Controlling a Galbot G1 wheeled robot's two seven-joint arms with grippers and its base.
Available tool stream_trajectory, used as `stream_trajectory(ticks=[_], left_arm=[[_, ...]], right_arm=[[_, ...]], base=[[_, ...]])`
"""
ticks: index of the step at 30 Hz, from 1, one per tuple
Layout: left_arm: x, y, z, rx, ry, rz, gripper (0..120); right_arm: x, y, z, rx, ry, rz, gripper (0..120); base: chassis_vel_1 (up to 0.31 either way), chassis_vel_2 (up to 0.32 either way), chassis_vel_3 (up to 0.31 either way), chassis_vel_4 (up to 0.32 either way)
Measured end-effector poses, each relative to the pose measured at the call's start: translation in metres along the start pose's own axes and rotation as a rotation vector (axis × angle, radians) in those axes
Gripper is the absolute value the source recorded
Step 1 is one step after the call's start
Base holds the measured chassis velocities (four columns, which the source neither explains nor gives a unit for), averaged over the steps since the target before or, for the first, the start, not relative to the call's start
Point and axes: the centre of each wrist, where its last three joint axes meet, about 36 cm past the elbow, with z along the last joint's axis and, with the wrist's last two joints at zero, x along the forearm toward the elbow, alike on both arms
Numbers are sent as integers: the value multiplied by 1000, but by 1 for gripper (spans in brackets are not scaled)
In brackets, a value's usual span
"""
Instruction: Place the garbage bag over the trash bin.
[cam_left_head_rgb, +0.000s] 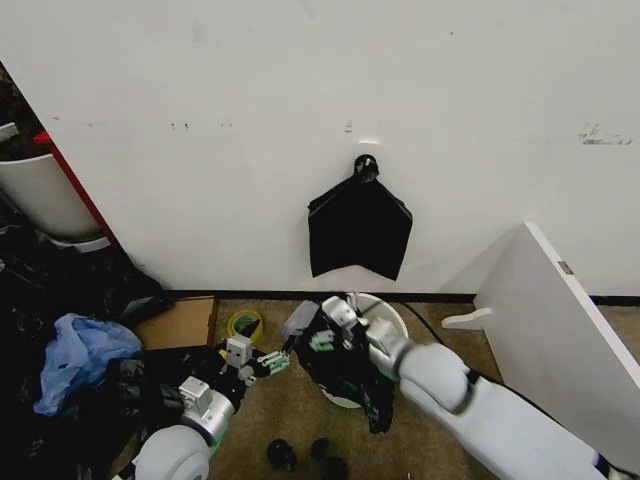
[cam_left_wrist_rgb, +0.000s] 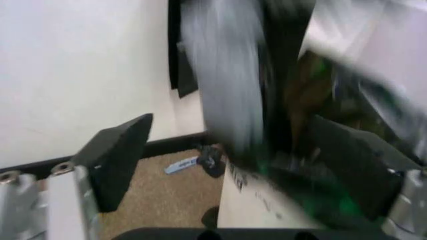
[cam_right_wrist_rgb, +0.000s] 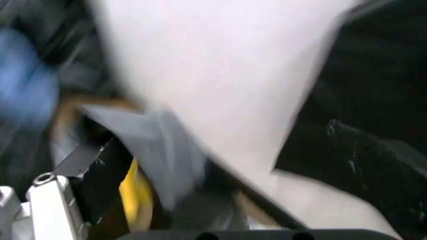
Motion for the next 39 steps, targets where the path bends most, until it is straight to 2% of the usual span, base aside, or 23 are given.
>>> stream_trajectory(ticks=[2, 7, 11, 14, 17, 21, 23, 27, 29, 34, 39], left_arm=[[4, 0, 10, -42, 5, 14, 79], [6, -3, 13, -68, -11, 24, 62], [-1, 1, 3, -32, -42, -14, 79], [-2, 1, -1, -24, -46, -21, 85], [-2, -2, -3, -14, -46, -19, 97], [3, -9, -1, 3, -37, -17, 100], [6, -13, 0, 12, -29, -17, 100], [13, -24, 3, 36, -7, -22, 100], [13, -26, 3, 40, -4, -24, 100], [21, -40, -2, 75, 17, -26, 99], [22, -46, -4, 83, 25, -16, 100]], right_arm=[[-7, -1, -10, -34, 9, 65, 100], [11, -6, 5, 51, 64, 59, 100], [48, -8, 13, 119, 137, -49, 100], [69, -10, 15, 130, 159, -103, 100], [95, -12, 6, 38, 125, -115, 100], [103, -24, -2, -60, 99, -48, 100], [103, -36, -1, -106, 104, -2, 100], [99, -80, 20, -191, 171, 97, 100], [98, -88, 23, -210, 186, 100, 100], [97, -154, 65, -351, 330, 77, 100], [85, -182, 104, -421, 436, 81, 100]], base=[[0, 0, 0, 0], [0, 0, 0, 0], [0, 0, 0, 0], [0, 0, 0, 0], [0, 0, 0, 0], [0, 0, 0, 0], [0, 0, 0, 0], [0, 0, 0, 0], [0, 0, 0, 0], [0, 0, 0, 0], [0, 0, 0, 0]])
